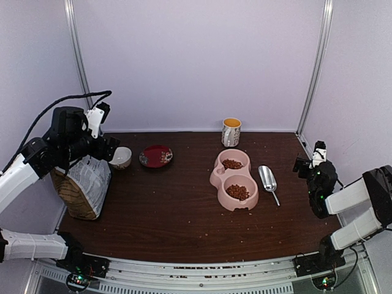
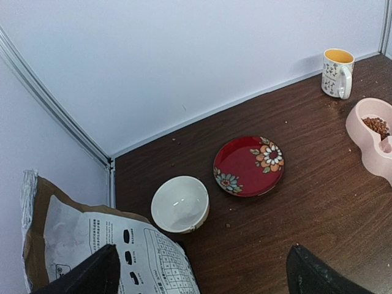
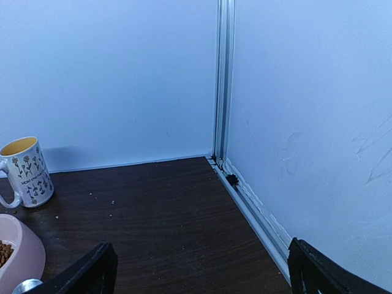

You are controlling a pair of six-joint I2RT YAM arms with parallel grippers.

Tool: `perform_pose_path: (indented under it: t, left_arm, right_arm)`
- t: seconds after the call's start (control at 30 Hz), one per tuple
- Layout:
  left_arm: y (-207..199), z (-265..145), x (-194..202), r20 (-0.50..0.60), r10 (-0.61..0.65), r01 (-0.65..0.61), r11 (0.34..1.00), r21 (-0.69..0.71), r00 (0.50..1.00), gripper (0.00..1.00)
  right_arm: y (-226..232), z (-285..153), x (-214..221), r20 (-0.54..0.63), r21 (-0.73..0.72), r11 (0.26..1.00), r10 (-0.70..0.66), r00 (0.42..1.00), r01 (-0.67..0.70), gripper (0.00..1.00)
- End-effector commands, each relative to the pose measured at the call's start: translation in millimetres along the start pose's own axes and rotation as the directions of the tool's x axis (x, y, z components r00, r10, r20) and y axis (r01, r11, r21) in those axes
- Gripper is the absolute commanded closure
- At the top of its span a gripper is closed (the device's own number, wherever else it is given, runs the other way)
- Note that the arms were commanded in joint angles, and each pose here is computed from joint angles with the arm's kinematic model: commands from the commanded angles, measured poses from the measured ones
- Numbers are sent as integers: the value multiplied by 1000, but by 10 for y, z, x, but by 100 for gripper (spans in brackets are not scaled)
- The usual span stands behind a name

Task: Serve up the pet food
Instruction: Reset both arms

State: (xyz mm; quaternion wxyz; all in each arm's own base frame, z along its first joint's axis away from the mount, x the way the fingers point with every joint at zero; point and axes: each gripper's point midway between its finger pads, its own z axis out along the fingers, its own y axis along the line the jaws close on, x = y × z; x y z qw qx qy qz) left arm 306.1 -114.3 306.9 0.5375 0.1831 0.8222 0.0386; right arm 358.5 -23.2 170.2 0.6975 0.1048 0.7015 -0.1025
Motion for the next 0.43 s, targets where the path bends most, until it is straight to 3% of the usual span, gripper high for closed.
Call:
perform_pose_path:
  t: [0.0, 0.4]
  left_arm:
    - [40, -45, -121, 56, -16, 17, 1000, -1, 998, 2]
    - [58, -68, -130, 63, -14, 15, 1000, -6, 998, 2]
  right_arm:
    - [-22, 17, -68, 17, 5, 1000, 14, 1000, -14, 0]
    - [14, 39, -66, 11, -23, 1000, 10, 1000, -10, 0]
